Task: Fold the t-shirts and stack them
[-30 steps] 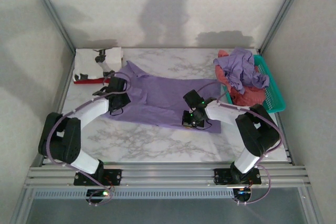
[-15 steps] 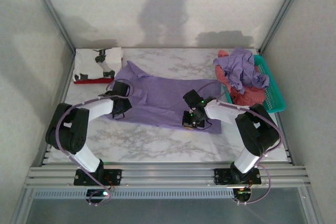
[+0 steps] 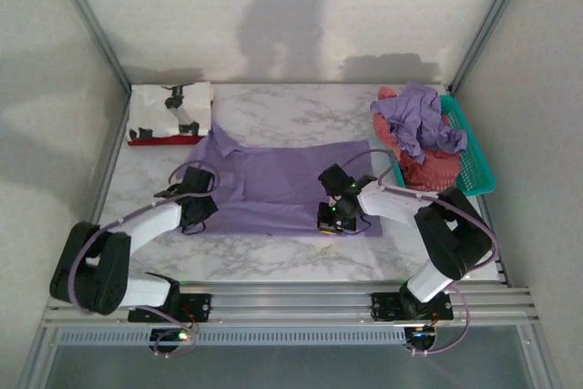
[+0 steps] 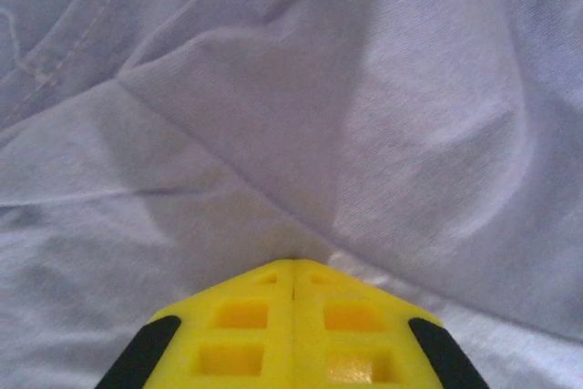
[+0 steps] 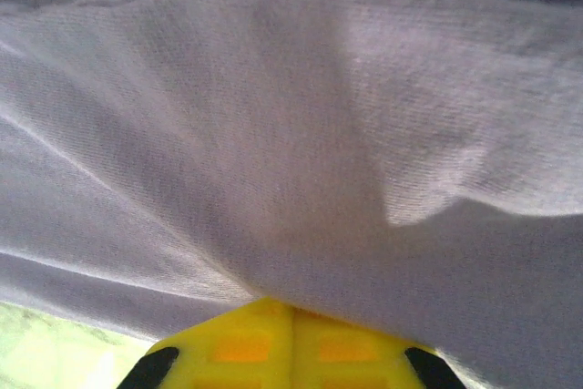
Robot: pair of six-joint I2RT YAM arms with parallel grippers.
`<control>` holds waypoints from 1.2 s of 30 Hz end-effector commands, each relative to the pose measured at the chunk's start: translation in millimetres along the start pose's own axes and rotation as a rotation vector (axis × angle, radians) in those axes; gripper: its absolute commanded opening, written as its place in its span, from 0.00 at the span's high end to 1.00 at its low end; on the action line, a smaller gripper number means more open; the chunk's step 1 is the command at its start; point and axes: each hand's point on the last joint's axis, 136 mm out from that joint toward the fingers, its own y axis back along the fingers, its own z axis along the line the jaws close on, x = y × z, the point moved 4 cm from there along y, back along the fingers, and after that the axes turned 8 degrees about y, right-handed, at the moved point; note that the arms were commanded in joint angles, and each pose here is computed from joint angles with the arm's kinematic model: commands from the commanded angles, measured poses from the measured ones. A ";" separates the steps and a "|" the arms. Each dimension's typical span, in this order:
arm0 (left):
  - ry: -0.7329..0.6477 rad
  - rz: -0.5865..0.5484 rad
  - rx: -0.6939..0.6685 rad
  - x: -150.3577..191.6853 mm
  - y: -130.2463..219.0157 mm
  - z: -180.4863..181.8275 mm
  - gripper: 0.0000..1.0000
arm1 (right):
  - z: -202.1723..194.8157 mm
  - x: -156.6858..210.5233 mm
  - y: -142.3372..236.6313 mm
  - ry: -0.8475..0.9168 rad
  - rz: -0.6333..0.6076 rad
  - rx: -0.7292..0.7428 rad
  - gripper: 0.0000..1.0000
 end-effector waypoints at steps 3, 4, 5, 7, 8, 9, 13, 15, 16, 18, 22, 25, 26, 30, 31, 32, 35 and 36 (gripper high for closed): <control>0.017 -0.011 0.023 -4.7 33.4 -1.2 1.00 | 1.5 6.2 26.6 -0.003 -0.022 0.009 0.92; 0.011 -0.020 0.027 -10.0 38.4 -5.8 1.00 | 5.0 1.0 32.6 0.002 -0.036 0.003 0.92; 0.004 -0.023 0.032 -14.9 41.6 -11.9 1.00 | 8.4 -4.1 36.7 0.008 -0.047 -0.001 0.92; -0.016 -0.022 0.039 -21.7 42.0 -23.1 1.00 | 13.1 -14.4 41.7 0.018 -0.062 -0.001 0.92; -0.029 -0.020 0.036 -24.5 39.1 -28.3 1.00 | 15.2 -20.4 42.8 0.022 -0.068 -0.002 0.92; -0.039 -0.017 0.034 -26.5 36.2 -32.8 1.00 | 16.3 -25.8 41.8 0.022 -0.069 -0.005 0.92; -0.068 -0.003 0.040 -32.4 16.8 -51.8 1.00 | 18.3 -43.6 31.3 0.013 -0.072 -0.026 0.92; -0.078 0.006 0.029 -32.7 6.6 -55.3 1.00 | 18.8 -48.7 24.4 0.016 -0.066 -0.024 0.92; -0.082 0.011 0.019 -31.9 1.1 -55.2 1.00 | 18.6 -49.6 20.4 0.017 -0.058 -0.021 0.92; -0.087 0.030 0.009 -26.2 -9.8 -52.8 1.00 | 16.2 -48.8 12.7 0.014 -0.043 -0.016 0.93; -0.076 0.084 0.028 -8.3 -25.4 -44.0 1.00 | 8.2 -38.7 -0.7 0.003 -0.008 -0.009 0.93; -0.066 0.082 0.010 -0.9 -26.3 -31.4 1.00 | 1.7 -28.5 -6.1 -0.005 0.012 -0.001 0.93; -0.061 0.078 0.001 0.7 -25.3 -26.8 1.00 | -0.4 -25.6 -7.8 -0.009 0.019 0.000 0.93; -0.029 0.082 -0.024 11.3 -20.7 -6.9 1.00 | -5.4 -4.9 -14.7 -0.017 0.066 0.005 0.93; -0.020 0.080 -0.023 13.5 -18.8 -3.1 1.00 | -6.5 1.6 -16.6 -0.019 0.074 0.007 0.93; -0.013 0.082 -0.026 16.4 -17.9 1.9 1.00 | -7.7 7.7 -17.9 -0.020 0.081 0.010 0.93; 0.012 0.080 -0.012 21.7 -12.7 9.9 1.00 | -13.6 28.2 -22.7 -0.023 0.105 0.033 0.93; 0.019 0.082 -0.007 23.7 -11.2 12.3 1.00 | -17.3 33.9 -23.4 -0.029 0.107 0.050 0.93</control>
